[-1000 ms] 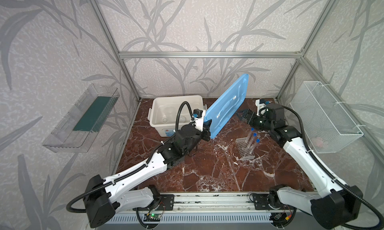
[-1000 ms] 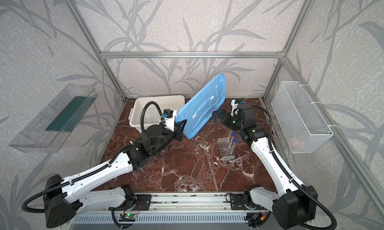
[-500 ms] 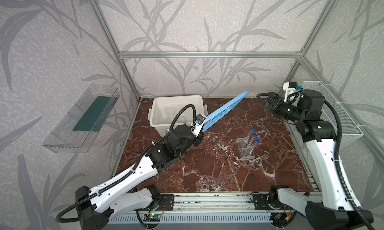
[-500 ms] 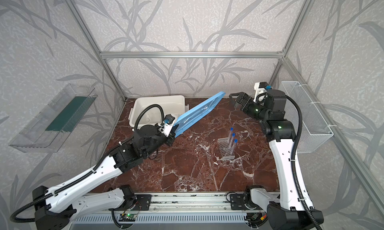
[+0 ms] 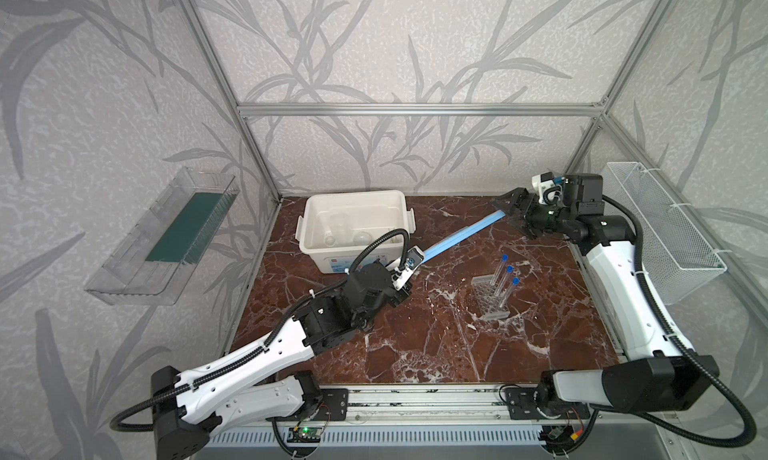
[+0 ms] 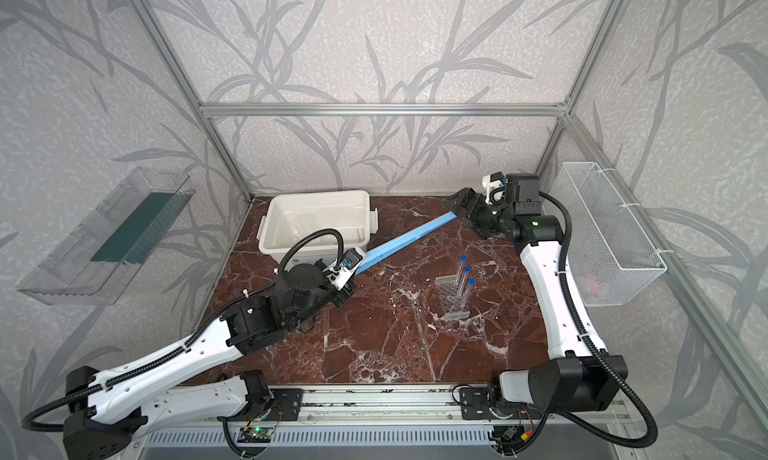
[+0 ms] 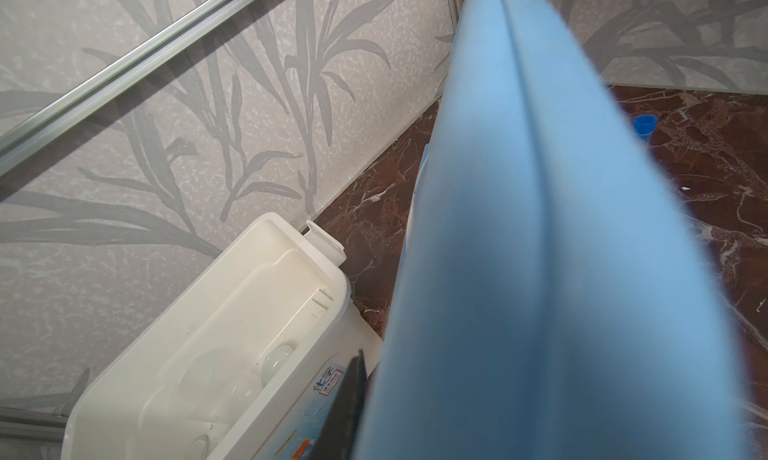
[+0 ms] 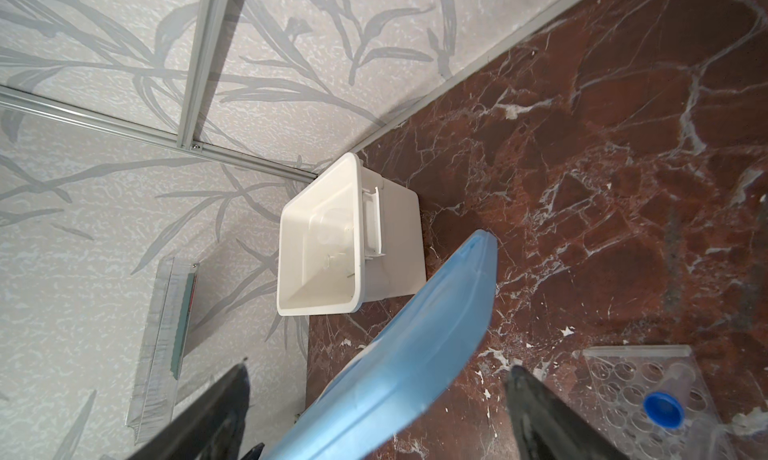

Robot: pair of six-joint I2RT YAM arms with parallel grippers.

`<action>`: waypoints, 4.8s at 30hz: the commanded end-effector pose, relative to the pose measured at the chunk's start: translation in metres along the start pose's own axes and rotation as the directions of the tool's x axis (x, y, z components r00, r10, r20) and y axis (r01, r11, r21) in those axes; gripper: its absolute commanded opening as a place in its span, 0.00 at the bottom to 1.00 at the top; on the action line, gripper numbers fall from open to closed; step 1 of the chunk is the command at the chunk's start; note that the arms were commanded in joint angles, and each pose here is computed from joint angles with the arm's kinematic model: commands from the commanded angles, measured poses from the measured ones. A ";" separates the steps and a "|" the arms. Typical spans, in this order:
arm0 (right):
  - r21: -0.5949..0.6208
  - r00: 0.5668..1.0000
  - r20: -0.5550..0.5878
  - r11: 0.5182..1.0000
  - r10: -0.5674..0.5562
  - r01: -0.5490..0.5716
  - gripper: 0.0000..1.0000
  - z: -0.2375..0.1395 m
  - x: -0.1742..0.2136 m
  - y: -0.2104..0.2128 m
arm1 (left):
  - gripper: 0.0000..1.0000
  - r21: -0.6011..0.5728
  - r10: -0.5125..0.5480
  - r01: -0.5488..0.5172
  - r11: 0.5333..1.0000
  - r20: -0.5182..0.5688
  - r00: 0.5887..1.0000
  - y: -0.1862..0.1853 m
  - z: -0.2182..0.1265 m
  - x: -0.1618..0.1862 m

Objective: Organize the chemistry lab equipment
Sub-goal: 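Grasp the lid's raised edge with the left gripper while the right gripper holds it, then carry the blue lid with both grippers over the white bin, then lower the blue lid onto the white bin with both grippers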

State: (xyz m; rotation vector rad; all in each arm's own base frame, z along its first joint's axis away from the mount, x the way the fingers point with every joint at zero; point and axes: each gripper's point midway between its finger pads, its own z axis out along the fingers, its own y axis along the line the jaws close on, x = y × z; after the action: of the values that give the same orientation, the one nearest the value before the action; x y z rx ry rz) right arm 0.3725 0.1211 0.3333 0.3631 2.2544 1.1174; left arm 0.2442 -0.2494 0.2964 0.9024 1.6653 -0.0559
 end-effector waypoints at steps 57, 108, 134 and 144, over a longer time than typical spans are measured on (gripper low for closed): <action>-0.363 0.971 0.234 0.931 0.057 0.033 0.10 -0.020 -0.011 0.081 | 0.67 0.240 -0.422 0.369 0.898 0.228 0.877 -0.047 -0.058 -0.022; -0.393 0.828 0.487 0.916 0.277 -0.075 0.07 0.159 -0.029 0.060 | 0.98 -0.415 -0.892 0.797 0.439 -0.090 0.444 0.184 0.090 0.138; -0.287 0.938 0.247 0.943 0.245 -0.171 0.27 0.224 0.034 0.001 | 0.92 -0.453 -0.908 0.793 0.407 -0.105 0.406 0.198 0.125 0.167; -0.239 0.962 0.191 0.960 0.194 -0.146 0.47 0.219 0.038 -0.012 | 0.85 -0.548 -0.890 0.718 0.429 -0.120 0.441 0.215 0.108 0.179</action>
State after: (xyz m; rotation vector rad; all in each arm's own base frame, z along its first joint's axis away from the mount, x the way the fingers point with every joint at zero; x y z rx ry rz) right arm 0.4803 0.2752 0.1975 0.6216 1.9074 1.3370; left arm 0.4565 -0.0710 0.1979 -0.3750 2.2426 -0.2728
